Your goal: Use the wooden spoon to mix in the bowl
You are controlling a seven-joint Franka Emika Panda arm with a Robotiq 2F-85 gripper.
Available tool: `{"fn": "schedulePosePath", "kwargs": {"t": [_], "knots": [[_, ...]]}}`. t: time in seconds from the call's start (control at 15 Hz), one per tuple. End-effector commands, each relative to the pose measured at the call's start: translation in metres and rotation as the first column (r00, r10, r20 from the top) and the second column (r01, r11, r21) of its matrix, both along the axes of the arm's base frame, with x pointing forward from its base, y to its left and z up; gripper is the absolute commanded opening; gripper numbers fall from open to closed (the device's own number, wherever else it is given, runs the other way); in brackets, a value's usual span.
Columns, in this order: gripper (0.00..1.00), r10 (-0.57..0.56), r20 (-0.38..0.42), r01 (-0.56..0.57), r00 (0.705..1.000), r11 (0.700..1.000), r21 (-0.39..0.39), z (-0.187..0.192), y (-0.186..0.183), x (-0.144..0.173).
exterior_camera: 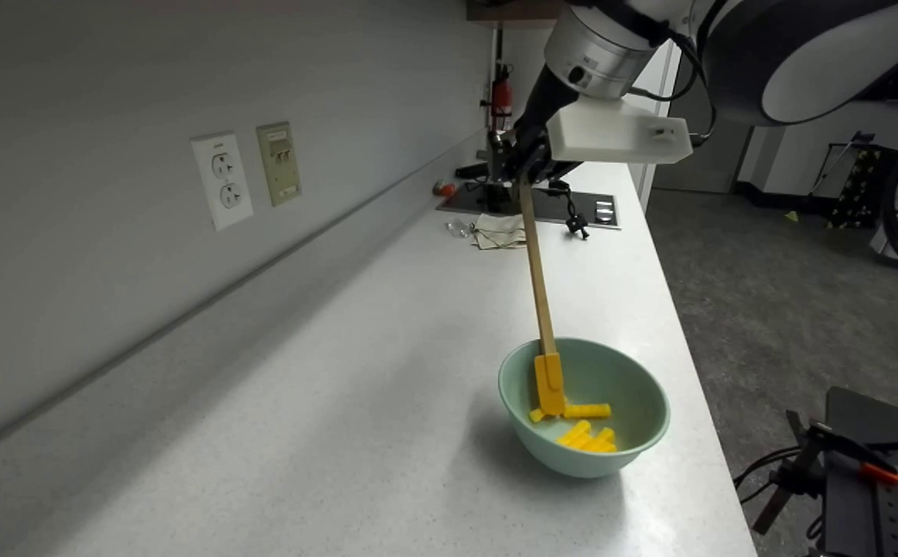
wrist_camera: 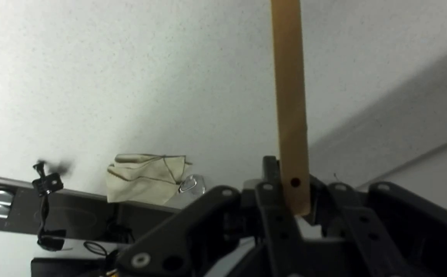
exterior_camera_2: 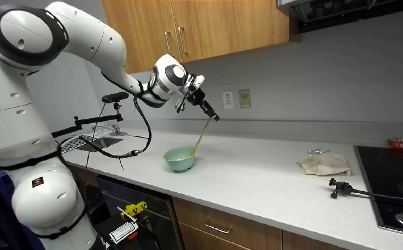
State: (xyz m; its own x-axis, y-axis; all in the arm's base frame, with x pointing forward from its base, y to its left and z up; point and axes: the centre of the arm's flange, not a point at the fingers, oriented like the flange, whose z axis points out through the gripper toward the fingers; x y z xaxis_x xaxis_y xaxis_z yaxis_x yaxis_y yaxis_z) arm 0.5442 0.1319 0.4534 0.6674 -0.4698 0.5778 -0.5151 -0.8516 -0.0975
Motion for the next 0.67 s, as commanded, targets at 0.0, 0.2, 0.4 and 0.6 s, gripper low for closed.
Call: {"fn": "schedulePosePath", "kwargs": {"t": [0.0,0.2,0.4,0.6], "knots": [[0.02,-0.016,0.089,0.022,0.996,0.997,-0.073,0.0082,-0.0055,-0.0052],[0.02,-0.013,0.048,0.014,0.999,1.000,-0.025,0.0093,-0.0027,-0.0086],[0.02,-0.029,-0.002,0.029,1.000,0.998,0.059,0.0087,-0.0041,-0.0038],[0.02,-0.040,-0.044,0.045,0.998,0.991,0.126,0.0069,-0.0058,-0.0022]]}}
